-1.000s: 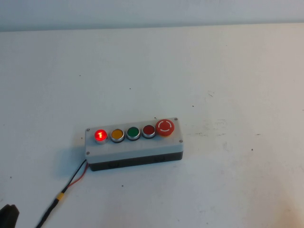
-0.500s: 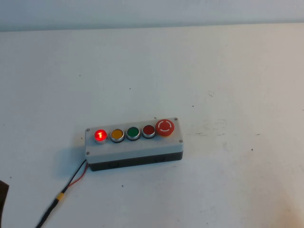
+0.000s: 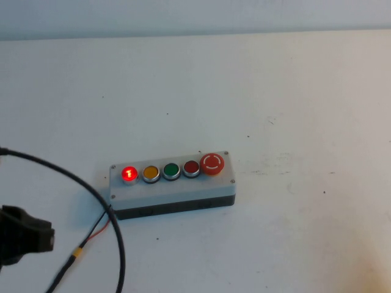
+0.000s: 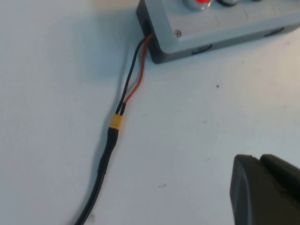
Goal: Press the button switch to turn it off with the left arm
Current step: Press the button to turn off
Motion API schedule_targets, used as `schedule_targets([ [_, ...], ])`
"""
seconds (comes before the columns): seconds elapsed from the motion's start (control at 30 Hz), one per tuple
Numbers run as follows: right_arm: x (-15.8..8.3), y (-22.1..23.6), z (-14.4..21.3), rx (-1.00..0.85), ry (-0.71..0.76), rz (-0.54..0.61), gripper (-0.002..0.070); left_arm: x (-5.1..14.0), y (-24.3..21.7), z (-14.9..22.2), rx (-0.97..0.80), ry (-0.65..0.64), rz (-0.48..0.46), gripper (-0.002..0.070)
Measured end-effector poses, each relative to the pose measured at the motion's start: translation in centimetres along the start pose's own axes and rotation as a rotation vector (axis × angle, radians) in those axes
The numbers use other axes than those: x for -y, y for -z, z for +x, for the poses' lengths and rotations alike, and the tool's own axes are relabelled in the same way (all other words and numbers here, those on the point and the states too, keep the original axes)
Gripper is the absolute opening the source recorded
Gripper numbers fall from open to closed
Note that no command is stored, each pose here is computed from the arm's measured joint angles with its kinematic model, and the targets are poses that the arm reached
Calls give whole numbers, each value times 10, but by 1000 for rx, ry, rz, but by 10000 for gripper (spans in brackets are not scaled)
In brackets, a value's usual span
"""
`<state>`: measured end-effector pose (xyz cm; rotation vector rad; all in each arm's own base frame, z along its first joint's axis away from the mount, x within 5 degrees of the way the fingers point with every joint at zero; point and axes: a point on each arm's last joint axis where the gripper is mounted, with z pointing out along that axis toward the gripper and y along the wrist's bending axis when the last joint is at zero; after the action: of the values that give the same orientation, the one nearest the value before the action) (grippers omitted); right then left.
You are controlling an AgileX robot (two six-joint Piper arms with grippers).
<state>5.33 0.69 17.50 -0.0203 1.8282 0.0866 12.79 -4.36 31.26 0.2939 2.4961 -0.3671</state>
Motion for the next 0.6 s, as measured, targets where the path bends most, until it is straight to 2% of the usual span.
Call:
schedule_targets([
  [0.2,0,0,0,0,0,0,-16,-2,-30,-42,-195,-68,20,-2],
  [0.47,0,0,0,0,0,0,-16,31,-75,-91,-323,-276,21,-2],
  [0.6,0,0,0,0,0,0,-16,43,-93,-109,-358,-329,12,-2],
])
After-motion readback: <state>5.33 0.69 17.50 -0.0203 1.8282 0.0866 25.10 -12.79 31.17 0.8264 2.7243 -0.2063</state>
